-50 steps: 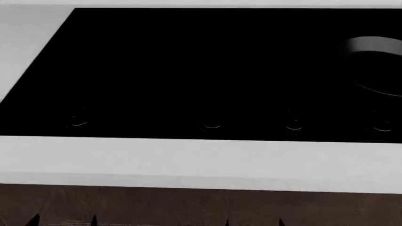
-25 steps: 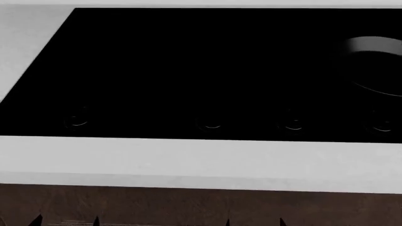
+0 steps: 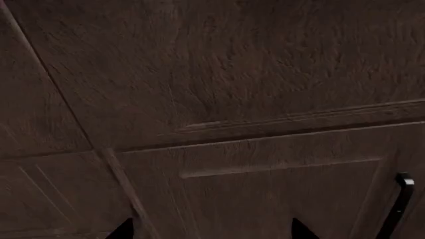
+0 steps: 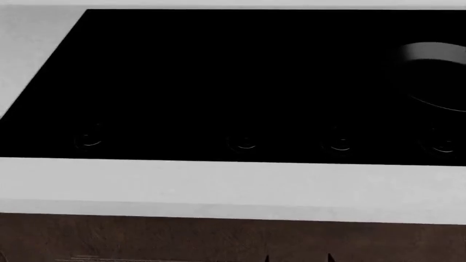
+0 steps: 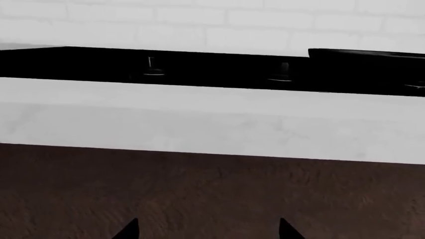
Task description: Pick the steak from the plate and place it in the pan.
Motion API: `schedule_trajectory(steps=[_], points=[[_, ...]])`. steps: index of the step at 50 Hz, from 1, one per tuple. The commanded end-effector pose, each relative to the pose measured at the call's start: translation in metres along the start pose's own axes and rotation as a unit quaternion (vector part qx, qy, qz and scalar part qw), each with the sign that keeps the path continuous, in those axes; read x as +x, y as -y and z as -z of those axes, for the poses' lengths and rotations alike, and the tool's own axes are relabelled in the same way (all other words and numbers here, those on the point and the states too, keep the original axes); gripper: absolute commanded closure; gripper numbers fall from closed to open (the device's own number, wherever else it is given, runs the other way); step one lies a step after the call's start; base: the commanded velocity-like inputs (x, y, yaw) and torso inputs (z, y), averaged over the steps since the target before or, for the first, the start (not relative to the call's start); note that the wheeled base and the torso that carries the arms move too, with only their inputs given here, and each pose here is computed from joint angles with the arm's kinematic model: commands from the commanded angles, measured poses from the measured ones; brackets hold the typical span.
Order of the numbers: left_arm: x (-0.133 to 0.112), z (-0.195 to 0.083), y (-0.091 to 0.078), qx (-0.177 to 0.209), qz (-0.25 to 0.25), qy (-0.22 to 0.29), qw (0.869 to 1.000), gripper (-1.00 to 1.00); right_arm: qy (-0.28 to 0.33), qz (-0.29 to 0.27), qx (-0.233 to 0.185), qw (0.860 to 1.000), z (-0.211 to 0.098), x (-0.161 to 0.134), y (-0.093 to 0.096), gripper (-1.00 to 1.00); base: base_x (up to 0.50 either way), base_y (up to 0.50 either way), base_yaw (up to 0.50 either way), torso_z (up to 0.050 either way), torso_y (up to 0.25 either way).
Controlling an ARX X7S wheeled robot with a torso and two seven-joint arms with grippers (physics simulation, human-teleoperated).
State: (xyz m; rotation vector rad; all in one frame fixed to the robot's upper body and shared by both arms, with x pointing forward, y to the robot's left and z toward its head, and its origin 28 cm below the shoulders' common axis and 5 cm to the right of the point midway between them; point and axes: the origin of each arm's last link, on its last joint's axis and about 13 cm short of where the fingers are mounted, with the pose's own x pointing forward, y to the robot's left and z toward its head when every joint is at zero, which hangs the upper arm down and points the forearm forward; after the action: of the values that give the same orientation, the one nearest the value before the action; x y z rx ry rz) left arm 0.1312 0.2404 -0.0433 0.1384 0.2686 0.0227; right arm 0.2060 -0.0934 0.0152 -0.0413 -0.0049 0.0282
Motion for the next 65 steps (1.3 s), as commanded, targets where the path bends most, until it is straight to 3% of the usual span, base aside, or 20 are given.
schedule_trajectory(steps=[1,3,4,9,11,13,14,16,17,21,25,32,35,37,41,42,43,47,54,65], points=[[-0.055,0.071,0.0,0.013,0.035,-0.132,0.991,-1.0,0.005,-0.001,-0.005,1.0,-0.005,-0.004,0.001,-1.0,0.0,0.0,0.0,0.0,0.0],[-0.066,0.093,0.003,-0.001,0.026,-0.183,0.983,-1.0,0.008,0.003,-0.005,1.0,-0.007,-0.005,0.003,-1.0,0.0,0.0,0.0,0.0,0.0],[-0.077,0.108,0.007,0.013,0.037,-0.209,0.977,-1.0,0.009,0.006,-0.004,1.0,-0.007,-0.006,0.004,-1.0,0.0,0.0,0.0,0.0,0.0],[-0.113,0.138,0.015,-0.002,0.04,-0.281,0.959,-1.0,0.008,0.006,-0.006,1.0,-0.007,-0.008,0.005,-1.0,0.0,0.0,0.0,0.0,0.0],[-0.133,0.148,0.019,-0.02,0.035,-0.321,0.946,-1.0,0.011,0.006,-0.005,1.0,-0.009,-0.008,0.005,-1.0,0.0,0.0,0.0,0.0,0.0],[-0.152,0.155,0.025,-0.028,0.04,-0.377,0.925,-1.0,0.012,0.003,-0.005,1.0,-0.013,-0.01,0.004,-1.0,0.0,0.0,0.0,0.0,0.0],[-0.163,0.156,0.028,-0.051,0.023,-0.389,0.92,-1.0,0.019,0.004,-0.01,1.0,-0.02,-0.012,0.004,-1.0,0.0,0.0,0.0,0.0,0.0],[-0.169,0.156,0.035,-0.099,0.059,-0.414,0.903,-1.0,0.029,-0.001,-0.015,0.999,-0.028,-0.016,0.003,-1.0,0.0,0.0,0.0,0.0,0.0],[-0.168,0.156,0.037,-0.131,0.046,-0.423,0.895,-1.0,0.039,-0.003,-0.016,0.999,-0.036,-0.019,0.002,-1.0,0.0,0.0,0.0,0.0,0.0],[-0.16,0.156,0.039,-0.197,-0.005,-0.392,0.899,-1.0,0.076,-0.013,-0.024,0.997,-0.072,-0.032,0.003,-1.0,0.0,0.0,0.0,0.0,0.0],[-0.156,0.155,0.039,-0.235,-0.028,-0.364,0.901,-1.0,0.091,-0.006,-0.037,0.995,-0.104,-0.041,0.007,-1.0,0.0,0.0,0.0,0.0,0.0],[-0.153,0.154,0.039,-0.246,-0.037,-0.349,0.903,-1.0,0.107,-0.019,-0.053,0.993,-0.149,-0.047,0.015,-1.0,0.0,0.0,0.0,0.0,0.0],[-0.153,0.154,0.039,-0.246,-0.037,-0.347,0.904,-1.0,0.153,-0.01,-0.08,0.985,-0.174,-0.045,0.026,-1.0,0.0,0.0,0.0,0.0,0.0],[-0.153,0.154,0.039,-0.238,-0.029,-0.348,0.906,-1.0,0.149,0.011,-0.05,0.988,-0.192,-0.048,0.026,-1.0,0.0,0.0,0.0,0.0,0.0],[-0.153,0.153,0.039,-0.234,-0.029,-0.333,0.913,-1.0,0.086,-0.047,0.001,0.995,-0.229,-0.051,0.029,-1.0,0.0,0.0,0.0,0.0,0.0],[-0.153,0.151,0.038,-0.213,-0.015,-0.313,0.925,-1.0,0.071,-0.039,-0.004,0.997,-0.245,-0.045,0.035,-1.0,0.0,0.0,0.0,0.0,0.0],[-0.153,0.151,0.038,-0.211,-0.014,-0.307,0.928,-1.0,0.067,-0.031,0.001,0.997,-0.252,-0.044,0.037,-1.0,0.0,0.0,0.0,0.0,0.0],[-0.153,0.151,0.038,-0.228,-0.024,-0.309,0.923,-1.0,0.033,-0.021,-0.016,0.999,-0.289,-0.032,0.05,-1.0,0.0,0.0,0.0,0.0,0.0],[-0.152,0.151,0.038,-0.233,-0.022,-0.3,0.925,-1.0,0.013,-0.031,-0.011,0.999,-0.342,-0.016,0.059,-1.0,0.0,0.0,0.0,0.0,0.0],[-0.152,0.151,0.038,-0.243,-0.028,-0.293,0.924,-1.0,-0.021,-0.05,0.038,0.998,-0.369,0.025,0.065,-1.0,0.0,0.0,0.0,0.0,0.0]])
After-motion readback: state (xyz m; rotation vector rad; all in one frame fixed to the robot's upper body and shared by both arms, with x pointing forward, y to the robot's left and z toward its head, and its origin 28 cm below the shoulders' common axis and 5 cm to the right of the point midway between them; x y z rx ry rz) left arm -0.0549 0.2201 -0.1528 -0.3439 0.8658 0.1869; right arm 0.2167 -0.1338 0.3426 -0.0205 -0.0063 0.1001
